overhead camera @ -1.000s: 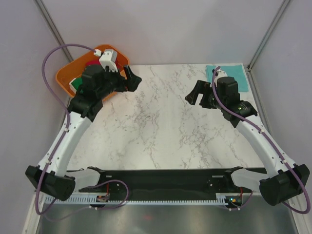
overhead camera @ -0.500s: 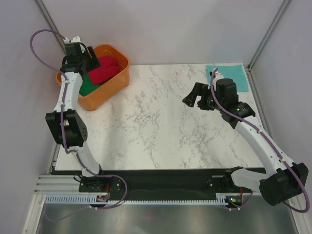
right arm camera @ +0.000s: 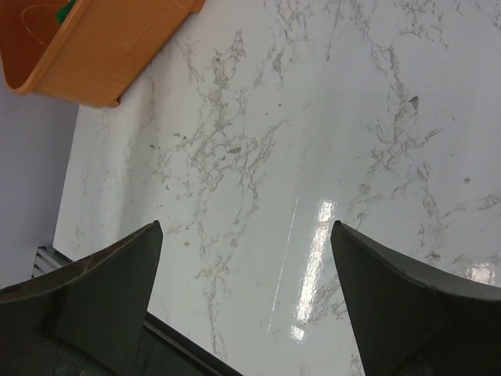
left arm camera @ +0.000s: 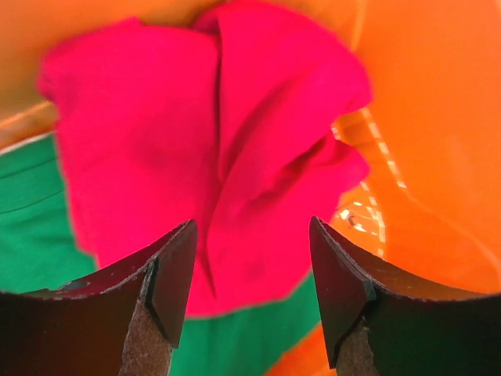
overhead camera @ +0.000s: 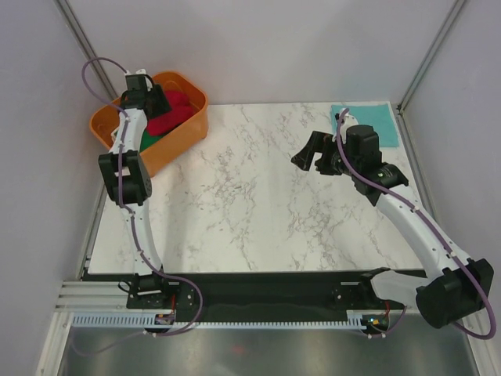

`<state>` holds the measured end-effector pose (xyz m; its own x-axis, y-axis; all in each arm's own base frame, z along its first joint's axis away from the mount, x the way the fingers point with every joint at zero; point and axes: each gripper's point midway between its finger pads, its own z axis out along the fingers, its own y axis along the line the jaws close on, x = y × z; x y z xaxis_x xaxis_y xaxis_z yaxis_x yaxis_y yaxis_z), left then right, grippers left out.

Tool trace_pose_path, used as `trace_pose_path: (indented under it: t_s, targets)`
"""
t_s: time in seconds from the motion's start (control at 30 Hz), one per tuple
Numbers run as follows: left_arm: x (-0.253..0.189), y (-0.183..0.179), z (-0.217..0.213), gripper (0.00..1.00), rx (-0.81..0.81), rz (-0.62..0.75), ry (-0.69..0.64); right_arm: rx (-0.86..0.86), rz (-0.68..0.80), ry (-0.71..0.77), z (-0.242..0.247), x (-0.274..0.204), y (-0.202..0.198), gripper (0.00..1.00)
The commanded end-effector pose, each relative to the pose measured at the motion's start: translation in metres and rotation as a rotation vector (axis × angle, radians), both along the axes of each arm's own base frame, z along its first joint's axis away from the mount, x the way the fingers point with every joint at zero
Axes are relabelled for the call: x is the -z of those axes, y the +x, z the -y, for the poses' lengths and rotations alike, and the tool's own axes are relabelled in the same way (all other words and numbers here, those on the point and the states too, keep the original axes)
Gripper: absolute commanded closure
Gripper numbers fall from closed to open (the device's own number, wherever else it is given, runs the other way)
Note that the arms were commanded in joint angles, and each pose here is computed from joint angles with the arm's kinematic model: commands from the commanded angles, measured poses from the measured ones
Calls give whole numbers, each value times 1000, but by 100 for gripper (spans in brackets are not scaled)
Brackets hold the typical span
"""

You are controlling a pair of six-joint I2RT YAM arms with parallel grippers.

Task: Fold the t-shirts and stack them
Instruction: Grab the tshirt from the pile, then move the tshirt to the center of the board

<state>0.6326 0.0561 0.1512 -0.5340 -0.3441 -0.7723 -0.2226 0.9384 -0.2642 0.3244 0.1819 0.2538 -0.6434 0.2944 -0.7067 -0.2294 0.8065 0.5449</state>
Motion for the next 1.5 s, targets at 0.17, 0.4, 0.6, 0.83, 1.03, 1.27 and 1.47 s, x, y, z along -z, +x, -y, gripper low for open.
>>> trace_pose_path:
  t_s: [0.17,0.4,0.6,0.83,1.03,1.27,1.47]
  targets:
    - [18,22,12,51,50,18,-57,-9,53,8,-4,-13,12,2]
    - [-65,26,37,98,159,179,-75,-5,19,18,-7,-6,16,2]
    - [-227,-9,96,98,330,506,19,-17,9,41,-10,-7,10,2]
    - [-362,-89,151,98,423,767,-18,4,26,42,-3,-9,1,2]
    - [-407,-181,219,97,648,821,-177,25,46,38,3,-12,-5,2]
    - [-242,-266,293,49,817,400,-357,45,9,31,7,0,-9,2]
    - [-120,-349,296,40,871,114,-429,56,-45,3,12,20,-18,2]
